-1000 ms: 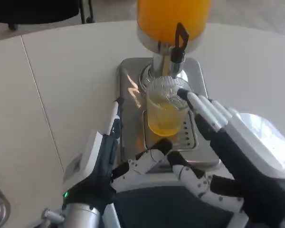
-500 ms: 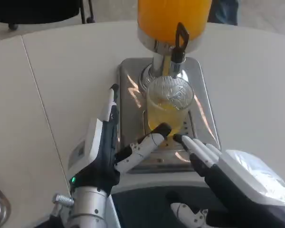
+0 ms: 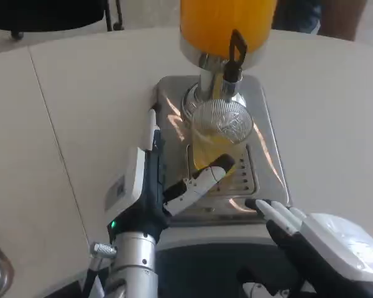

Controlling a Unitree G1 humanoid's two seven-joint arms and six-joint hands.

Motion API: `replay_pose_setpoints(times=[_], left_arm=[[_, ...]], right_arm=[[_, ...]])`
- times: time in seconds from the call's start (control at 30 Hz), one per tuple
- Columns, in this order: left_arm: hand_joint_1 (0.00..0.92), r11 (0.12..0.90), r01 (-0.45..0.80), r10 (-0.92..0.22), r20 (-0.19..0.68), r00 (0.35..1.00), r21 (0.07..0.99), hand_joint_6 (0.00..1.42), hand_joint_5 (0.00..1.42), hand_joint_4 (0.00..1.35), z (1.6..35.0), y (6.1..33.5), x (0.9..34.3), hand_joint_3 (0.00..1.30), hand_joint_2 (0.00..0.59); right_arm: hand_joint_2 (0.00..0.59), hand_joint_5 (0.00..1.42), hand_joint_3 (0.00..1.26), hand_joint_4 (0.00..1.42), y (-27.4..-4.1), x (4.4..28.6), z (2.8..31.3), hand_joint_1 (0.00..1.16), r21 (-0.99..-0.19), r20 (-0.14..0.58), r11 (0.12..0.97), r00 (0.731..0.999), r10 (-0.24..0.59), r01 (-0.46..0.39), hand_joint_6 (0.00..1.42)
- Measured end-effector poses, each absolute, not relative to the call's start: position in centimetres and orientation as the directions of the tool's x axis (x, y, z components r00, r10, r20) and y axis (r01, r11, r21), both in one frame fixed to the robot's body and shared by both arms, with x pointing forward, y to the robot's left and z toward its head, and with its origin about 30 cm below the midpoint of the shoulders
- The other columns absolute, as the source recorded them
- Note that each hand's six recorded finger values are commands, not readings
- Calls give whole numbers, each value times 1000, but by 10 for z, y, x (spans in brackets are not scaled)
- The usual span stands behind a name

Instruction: Grasp the cup under the faucet to collect the drink, then remove the cup.

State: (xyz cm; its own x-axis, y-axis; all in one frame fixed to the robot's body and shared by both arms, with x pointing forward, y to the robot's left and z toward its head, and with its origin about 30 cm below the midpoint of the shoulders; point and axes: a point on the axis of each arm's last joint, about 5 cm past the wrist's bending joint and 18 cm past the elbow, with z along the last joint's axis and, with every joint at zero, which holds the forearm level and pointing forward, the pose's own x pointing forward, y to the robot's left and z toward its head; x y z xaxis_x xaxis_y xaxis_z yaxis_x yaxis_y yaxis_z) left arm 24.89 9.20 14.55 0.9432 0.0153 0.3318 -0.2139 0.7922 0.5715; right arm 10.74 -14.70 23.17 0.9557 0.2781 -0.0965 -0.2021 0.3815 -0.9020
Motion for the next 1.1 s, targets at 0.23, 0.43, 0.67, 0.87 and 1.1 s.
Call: replay_pose_setpoints(times=[0.23,0.43,0.67,0.87,1.1], left_arm=[[276,792,-220,21,334,942,570,413,223,0,142,90,253,0,32],[316,809,-212,3,357,934,548,449,227,0,144,87,257,0,29],[442,805,-194,-33,369,929,561,494,252,0,146,81,260,0,60],[472,791,-215,-34,393,919,572,522,273,0,148,76,264,0,67],[480,767,-238,-17,389,921,596,538,291,0,147,70,265,0,66]], right_arm=[[476,0,54,0,-147,107,231,520,-911,-112,355,954,277,-210,0],[465,0,65,0,-147,106,231,549,-912,-122,349,955,271,-215,0],[444,0,69,0,-147,106,231,565,-915,-130,340,957,258,-216,0],[438,0,73,0,-147,106,231,565,-910,-137,351,960,245,-219,0],[435,0,75,0,-147,107,231,565,-903,-148,363,959,242,-231,0]])
